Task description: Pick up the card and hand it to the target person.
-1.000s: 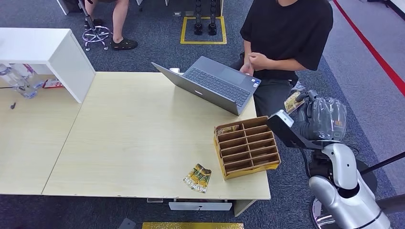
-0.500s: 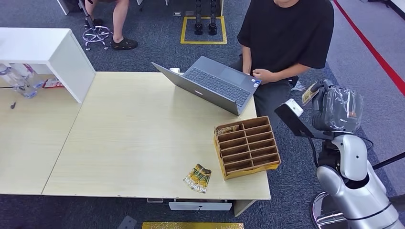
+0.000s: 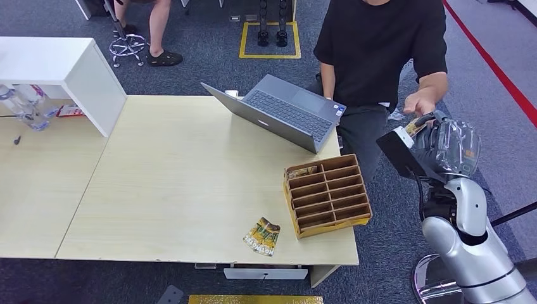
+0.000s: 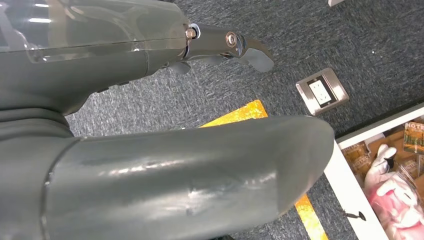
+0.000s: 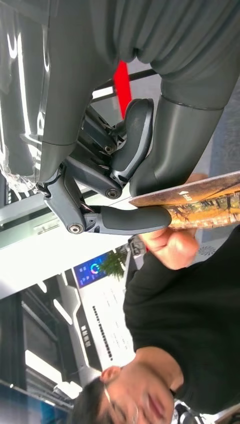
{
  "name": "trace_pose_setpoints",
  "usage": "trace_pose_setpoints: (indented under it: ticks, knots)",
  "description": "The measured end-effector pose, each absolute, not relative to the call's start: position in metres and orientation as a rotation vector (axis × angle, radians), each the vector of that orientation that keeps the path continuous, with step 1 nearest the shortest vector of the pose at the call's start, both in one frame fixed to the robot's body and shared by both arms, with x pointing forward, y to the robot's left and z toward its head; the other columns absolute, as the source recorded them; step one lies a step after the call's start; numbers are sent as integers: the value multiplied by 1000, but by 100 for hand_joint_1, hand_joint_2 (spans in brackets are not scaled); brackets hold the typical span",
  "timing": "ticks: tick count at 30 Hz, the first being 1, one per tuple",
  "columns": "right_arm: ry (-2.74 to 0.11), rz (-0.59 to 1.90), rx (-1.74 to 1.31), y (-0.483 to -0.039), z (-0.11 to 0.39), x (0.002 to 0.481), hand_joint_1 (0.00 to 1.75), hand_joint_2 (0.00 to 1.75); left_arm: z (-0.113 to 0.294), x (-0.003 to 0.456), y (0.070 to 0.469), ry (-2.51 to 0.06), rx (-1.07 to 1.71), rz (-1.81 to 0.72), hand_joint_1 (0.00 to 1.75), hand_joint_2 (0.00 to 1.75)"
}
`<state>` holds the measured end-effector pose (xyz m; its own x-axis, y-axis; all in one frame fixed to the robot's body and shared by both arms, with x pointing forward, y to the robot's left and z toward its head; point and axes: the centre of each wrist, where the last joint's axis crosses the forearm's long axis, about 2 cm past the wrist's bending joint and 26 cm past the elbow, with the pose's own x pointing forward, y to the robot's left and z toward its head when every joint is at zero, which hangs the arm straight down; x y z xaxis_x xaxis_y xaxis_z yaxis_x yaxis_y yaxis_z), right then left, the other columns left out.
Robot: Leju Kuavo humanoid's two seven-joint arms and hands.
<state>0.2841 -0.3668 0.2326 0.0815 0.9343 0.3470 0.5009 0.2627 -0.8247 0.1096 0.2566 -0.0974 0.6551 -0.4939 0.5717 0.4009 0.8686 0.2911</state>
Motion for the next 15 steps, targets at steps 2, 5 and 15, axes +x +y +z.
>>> trace_pose_setpoints:
  ticks: [2, 5, 15]
  knots:
    - [-1555, 552, -1367, -368, 230, 285, 167, 175, -97, 110, 257, -690, 144, -509, 0, 0]
    - [-1546, 548, -1364, -370, 228, 286, 164, 175, -97, 110, 257, -690, 144, -509, 0, 0]
    - [-1528, 544, -1377, -372, 223, 288, 0, 175, -97, 110, 256, -690, 144, -511, 0, 0]
